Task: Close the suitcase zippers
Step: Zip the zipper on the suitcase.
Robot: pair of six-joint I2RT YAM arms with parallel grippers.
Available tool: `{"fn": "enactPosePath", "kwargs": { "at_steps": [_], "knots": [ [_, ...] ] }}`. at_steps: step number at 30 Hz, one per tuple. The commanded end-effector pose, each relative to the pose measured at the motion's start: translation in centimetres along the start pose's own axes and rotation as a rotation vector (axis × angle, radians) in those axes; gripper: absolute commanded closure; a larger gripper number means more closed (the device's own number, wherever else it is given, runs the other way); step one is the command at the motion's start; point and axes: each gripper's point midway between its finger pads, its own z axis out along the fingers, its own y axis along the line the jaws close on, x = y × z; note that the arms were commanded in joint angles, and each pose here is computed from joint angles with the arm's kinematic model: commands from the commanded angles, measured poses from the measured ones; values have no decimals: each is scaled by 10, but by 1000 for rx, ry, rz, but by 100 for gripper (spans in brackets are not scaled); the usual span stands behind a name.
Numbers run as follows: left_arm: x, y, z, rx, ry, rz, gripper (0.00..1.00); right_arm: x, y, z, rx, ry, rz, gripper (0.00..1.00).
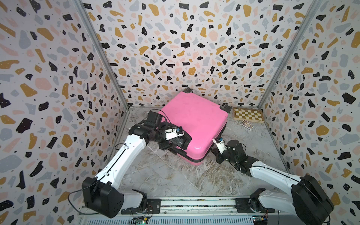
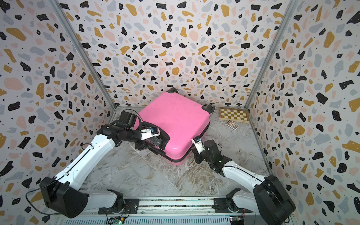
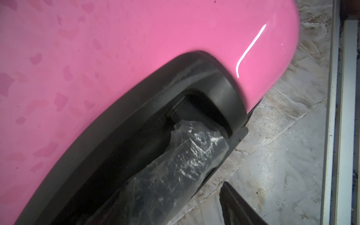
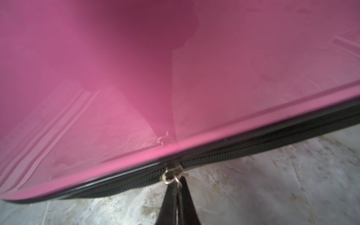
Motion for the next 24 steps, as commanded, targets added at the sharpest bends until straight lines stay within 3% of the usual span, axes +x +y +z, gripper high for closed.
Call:
{"fn": "enactPosePath", "kwargs": {
  "at_steps": [1, 7, 12, 16, 22, 24],
  "knots": [
    [4, -1, 4, -3, 45, 122, 31, -34, 4, -4, -17, -97, -12, 100],
    [20, -10, 18, 56, 147, 238, 28, -40, 2, -4, -8, -104, -26, 100],
    [49, -10, 28, 125, 325, 285, 28, -42, -1, -3, 9, -100, -41, 100],
    [54, -16, 32, 155, 360, 304, 28, -42, -3, -3, 12, -98, -40, 100],
    [54, -37, 31, 212, 382, 307, 44, -38, -2, -2, 4, -85, -52, 100],
    [55, -41, 30, 210, 386, 310, 55, -36, -1, -3, 0, -82, -56, 100]
  ]
}}
